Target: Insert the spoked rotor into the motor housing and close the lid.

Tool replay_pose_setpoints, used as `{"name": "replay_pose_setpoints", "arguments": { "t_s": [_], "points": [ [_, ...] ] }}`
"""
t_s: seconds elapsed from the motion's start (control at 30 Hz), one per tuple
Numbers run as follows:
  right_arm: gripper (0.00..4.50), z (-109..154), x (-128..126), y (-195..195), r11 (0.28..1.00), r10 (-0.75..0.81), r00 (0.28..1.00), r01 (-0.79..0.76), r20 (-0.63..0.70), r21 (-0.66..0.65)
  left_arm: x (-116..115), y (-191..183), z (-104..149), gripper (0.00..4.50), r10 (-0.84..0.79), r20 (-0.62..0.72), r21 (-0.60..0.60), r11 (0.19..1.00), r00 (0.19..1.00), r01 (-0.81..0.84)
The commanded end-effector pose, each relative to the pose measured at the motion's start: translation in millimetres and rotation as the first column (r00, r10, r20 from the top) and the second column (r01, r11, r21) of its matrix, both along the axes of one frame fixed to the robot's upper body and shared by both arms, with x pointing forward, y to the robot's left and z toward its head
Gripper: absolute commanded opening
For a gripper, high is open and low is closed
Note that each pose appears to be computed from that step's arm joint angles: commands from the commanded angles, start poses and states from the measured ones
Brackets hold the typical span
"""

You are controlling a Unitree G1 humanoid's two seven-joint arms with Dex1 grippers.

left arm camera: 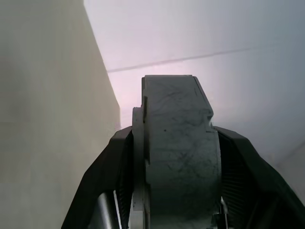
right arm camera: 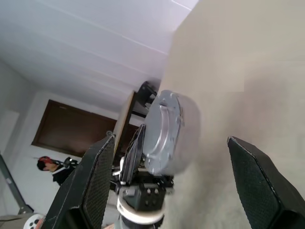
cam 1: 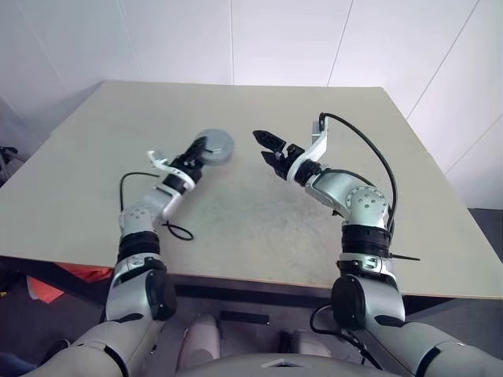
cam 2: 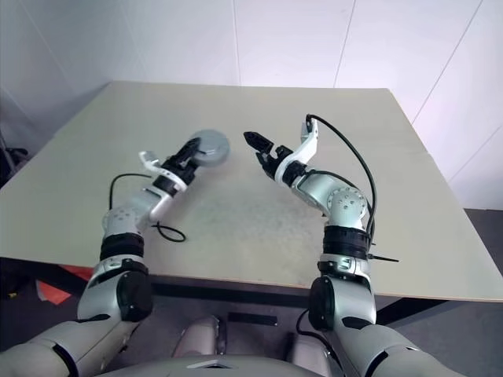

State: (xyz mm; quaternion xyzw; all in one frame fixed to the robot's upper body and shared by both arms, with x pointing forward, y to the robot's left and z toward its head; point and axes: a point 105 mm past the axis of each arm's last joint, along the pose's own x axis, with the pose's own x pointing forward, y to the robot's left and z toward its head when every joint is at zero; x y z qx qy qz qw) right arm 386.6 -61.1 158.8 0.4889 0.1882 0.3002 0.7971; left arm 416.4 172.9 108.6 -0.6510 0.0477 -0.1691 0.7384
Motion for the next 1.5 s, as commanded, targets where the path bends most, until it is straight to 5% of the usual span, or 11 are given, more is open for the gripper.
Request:
{"name": "replay_pose_setpoints", "arguments": {
  "t_s": [0.03, 0.3, 0.33, 0.5, 0.87, 1.0, 1.1, 1.2, 1.27, 1.37, 1.5],
  "points": [
    [4.27, 10.8, 2.7, 1.6, 1.000, 0.000, 0.999, 0.000, 0.038, 0.005, 10.6, 44.1, 5.3, 2.08, 0.191, -0.010, 0.047, 0.981, 0.982, -0.190],
    [4.27, 8.6, 4.3, 6.4, 1.000, 0.014, 0.999, -0.014, 0.032, -0.003, 10.7, 77.0, -14.3, 2.08, 0.330, -0.090, 0.118, 0.940, 0.940, -0.319],
    [4.27, 8.5, 4.5, 6.9, 1.000, 0.015, 0.999, -0.015, 0.031, -0.003, 10.6, 77.9, -14.6, 2.82, 0.335, -0.089, 0.125, 0.938, 0.938, -0.323],
    [4.27, 7.7, 5.3, 9.8, 1.000, 0.023, 0.999, -0.023, 0.028, -0.006, 8.1, 94.0, -27.1, 4.48, 0.414, -0.153, 0.198, 0.903, 0.898, -0.382],
    [4.27, 4.4, 6.4, 11.5, 0.998, 0.045, 0.998, -0.044, 0.041, -0.046, 0.2, 161.3, 4.0, 4.48, 0.606, -0.066, 0.323, 0.765, 0.793, -0.557],
    [4.27, 7.1, 7.6, 7.5, 0.983, 0.028, 0.985, 0.004, 0.172, -0.185, 4.9, 160.9, 24.9, 4.48, 0.594, 0.059, 0.444, 0.704, 0.803, -0.554],
    [4.27, -2.4, 13.9, -9.0, 0.894, 0.002, 0.949, 0.139, 0.316, -0.425, 15.6, 120.9, 43.8, 4.48, 0.414, 0.245, 0.583, 0.660, 0.877, -0.474],
    [4.27, -5.7, 23.4, -50.9, 0.716, -0.001, 0.881, 0.331, 0.473, -0.615, 15.4, 49.0, 53.2, 4.48, 0.053, 0.381, 0.721, 0.608, 0.923, -0.332],
    [4.27, -6.5, 7.8, -69.2, 0.638, 0.203, 0.810, 0.317, 0.551, -0.702, 2.4, -0.8, 45.8, 4.48, -0.227, 0.369, 0.828, 0.521, 0.901, -0.207],
    [4.27, -24.1, -19.9, -98.3, 0.523, 0.422, 0.755, 0.249, 0.502, -0.815, -24.3, -55.8, 20.5, 4.48, -0.539, 0.266, 0.958, 0.242, 0.799, -0.155],
    [4.27, -36.4, -33.6, -117.4, 0.473, 0.500, 0.751, 0.181, 0.432, -0.862, -47.3, -79.7, -5.3, 4.48, -0.686, 0.173, 0.985, 0.116, 0.707, -0.128]
  ]
}}
